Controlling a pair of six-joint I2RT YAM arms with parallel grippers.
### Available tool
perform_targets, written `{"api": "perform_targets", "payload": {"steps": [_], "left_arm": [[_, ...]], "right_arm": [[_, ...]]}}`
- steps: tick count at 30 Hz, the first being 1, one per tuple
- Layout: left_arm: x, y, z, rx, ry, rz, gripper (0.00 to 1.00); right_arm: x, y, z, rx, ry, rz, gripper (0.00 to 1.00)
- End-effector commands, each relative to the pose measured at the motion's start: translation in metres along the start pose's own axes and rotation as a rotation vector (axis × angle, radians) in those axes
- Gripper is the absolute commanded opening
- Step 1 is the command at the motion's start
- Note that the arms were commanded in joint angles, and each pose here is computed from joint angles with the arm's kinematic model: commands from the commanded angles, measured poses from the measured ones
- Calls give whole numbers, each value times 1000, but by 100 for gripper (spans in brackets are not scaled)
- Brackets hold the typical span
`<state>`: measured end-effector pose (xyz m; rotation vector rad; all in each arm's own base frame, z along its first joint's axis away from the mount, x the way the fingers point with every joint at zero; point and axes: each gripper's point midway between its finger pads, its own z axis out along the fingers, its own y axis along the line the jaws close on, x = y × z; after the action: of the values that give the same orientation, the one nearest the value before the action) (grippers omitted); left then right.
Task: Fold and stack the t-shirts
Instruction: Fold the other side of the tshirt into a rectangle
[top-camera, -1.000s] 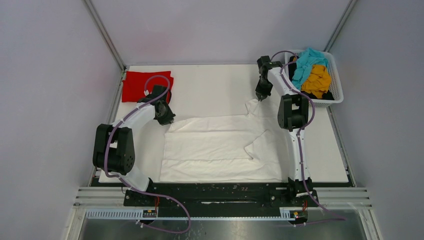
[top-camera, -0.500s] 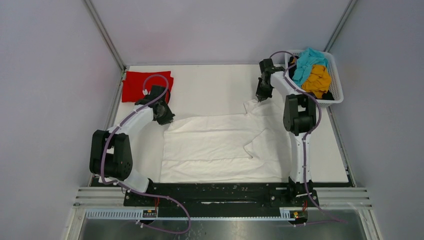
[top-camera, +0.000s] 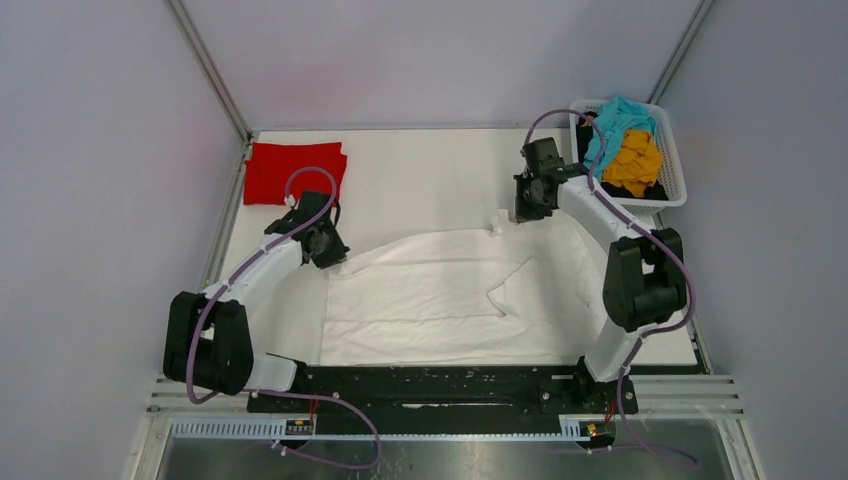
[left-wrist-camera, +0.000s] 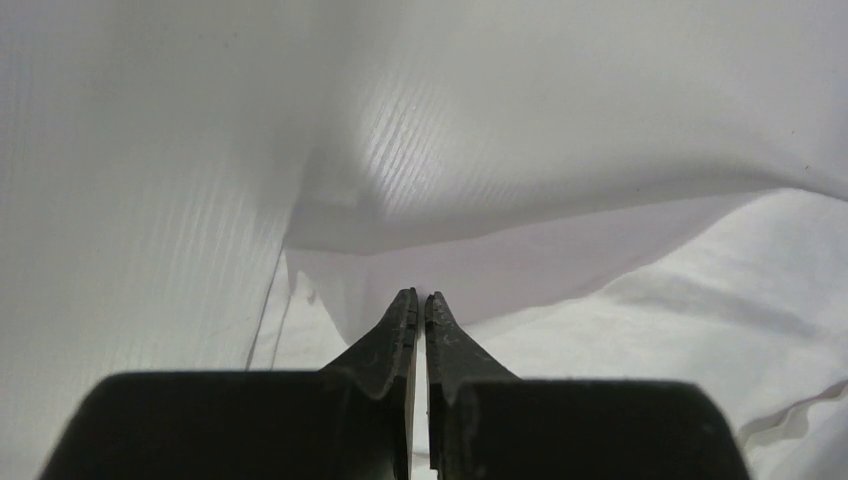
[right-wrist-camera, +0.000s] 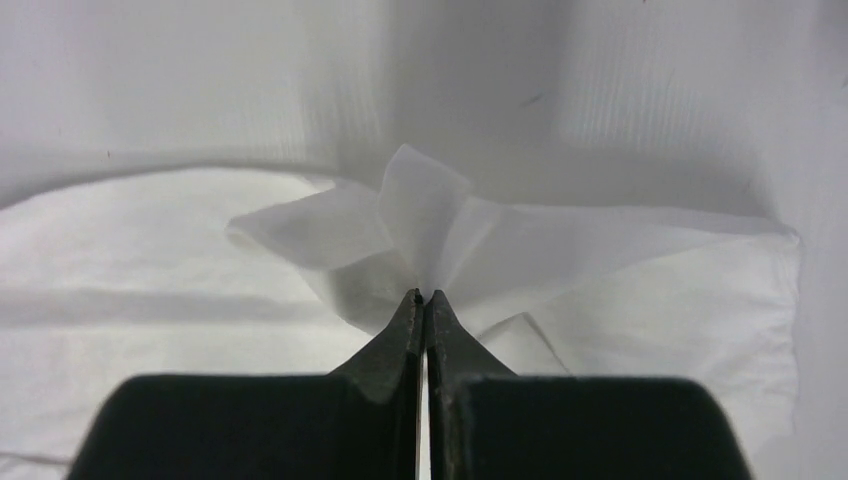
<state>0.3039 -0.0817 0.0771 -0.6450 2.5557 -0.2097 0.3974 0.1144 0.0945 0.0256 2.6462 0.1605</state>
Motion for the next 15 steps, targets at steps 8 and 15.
{"api": "perform_targets", "payload": {"steps": [8,15], "left_arm": [[15,23,-34,30,-98,-49,0],[26,31,-42,43,-117,-83,0]], "right_arm": [[50,-29,-69,144,-61,-88,0],[82,-45,-100,170,-93,-34,0]]}}
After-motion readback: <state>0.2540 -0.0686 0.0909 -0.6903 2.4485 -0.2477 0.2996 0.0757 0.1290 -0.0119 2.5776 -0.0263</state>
